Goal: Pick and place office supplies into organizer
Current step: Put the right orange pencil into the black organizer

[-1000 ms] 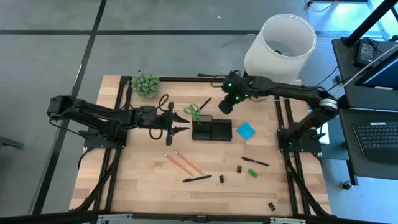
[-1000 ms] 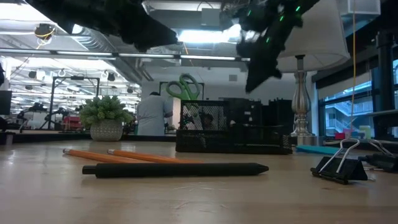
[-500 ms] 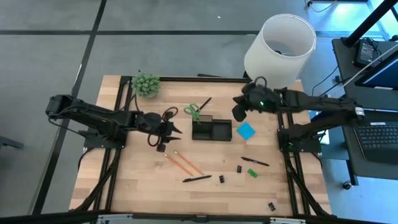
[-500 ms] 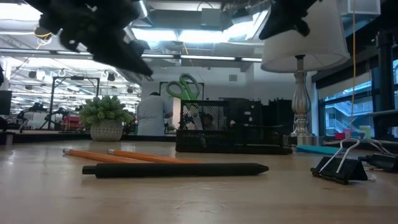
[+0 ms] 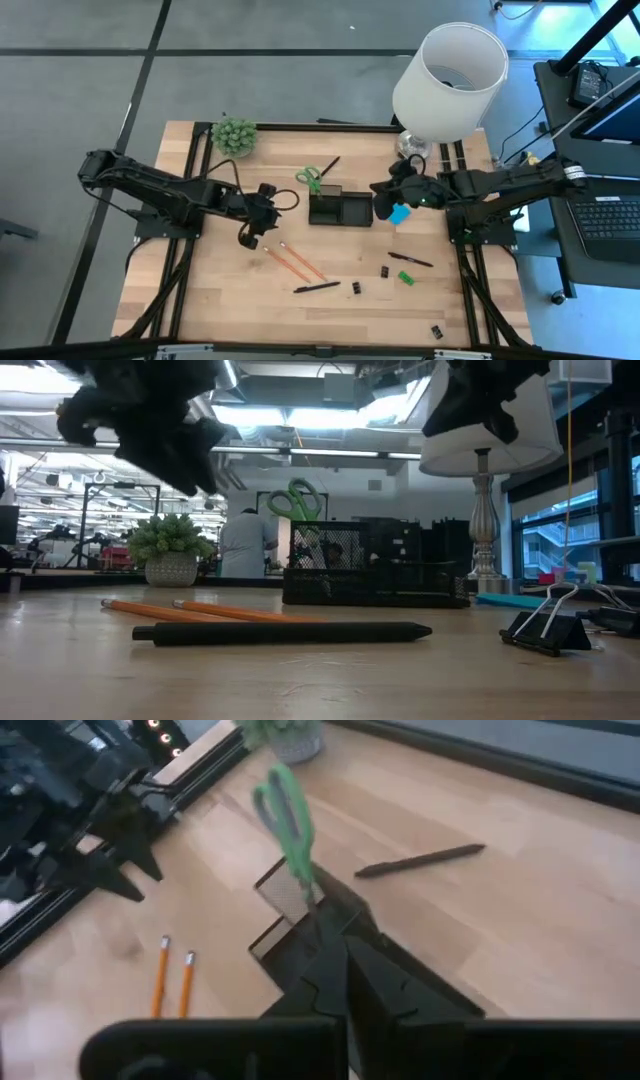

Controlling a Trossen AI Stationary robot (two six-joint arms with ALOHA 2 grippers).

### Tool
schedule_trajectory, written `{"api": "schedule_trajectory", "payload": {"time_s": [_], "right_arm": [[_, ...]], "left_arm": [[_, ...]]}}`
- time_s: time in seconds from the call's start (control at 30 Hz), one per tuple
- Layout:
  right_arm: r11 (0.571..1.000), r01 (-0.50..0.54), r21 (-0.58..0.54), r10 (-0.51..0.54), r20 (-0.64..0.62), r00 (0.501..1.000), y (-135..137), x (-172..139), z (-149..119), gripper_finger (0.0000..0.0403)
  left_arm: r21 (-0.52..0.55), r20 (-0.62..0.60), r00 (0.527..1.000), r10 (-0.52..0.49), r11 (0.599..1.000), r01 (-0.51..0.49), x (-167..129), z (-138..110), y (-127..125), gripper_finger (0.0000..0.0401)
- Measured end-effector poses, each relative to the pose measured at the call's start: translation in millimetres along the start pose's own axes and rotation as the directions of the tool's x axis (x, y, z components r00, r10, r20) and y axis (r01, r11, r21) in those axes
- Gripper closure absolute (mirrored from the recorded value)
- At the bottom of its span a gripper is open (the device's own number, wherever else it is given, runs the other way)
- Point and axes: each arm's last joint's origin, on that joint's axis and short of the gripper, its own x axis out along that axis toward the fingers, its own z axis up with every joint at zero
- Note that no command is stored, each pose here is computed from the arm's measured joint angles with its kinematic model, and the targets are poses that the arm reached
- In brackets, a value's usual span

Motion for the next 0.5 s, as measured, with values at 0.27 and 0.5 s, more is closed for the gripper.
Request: {"api": "schedule_trajectory", "payload": {"time_s": [0.27,0.5], "right_arm": [[0.989,0.1,-0.105,-0.079,0.19,0.979,17,-23,-18,0.0376],[0.992,0.072,-0.102,-0.052,0.188,0.981,23,-32,-29,0.0374]], "left_arm": [[0.027,-0.151,0.983,-0.107,0.993,0.112,23,-1,-6,0.0259],[0.095,-0.227,0.955,-0.192,0.971,0.218,45,6,-23,0.0262]]}}
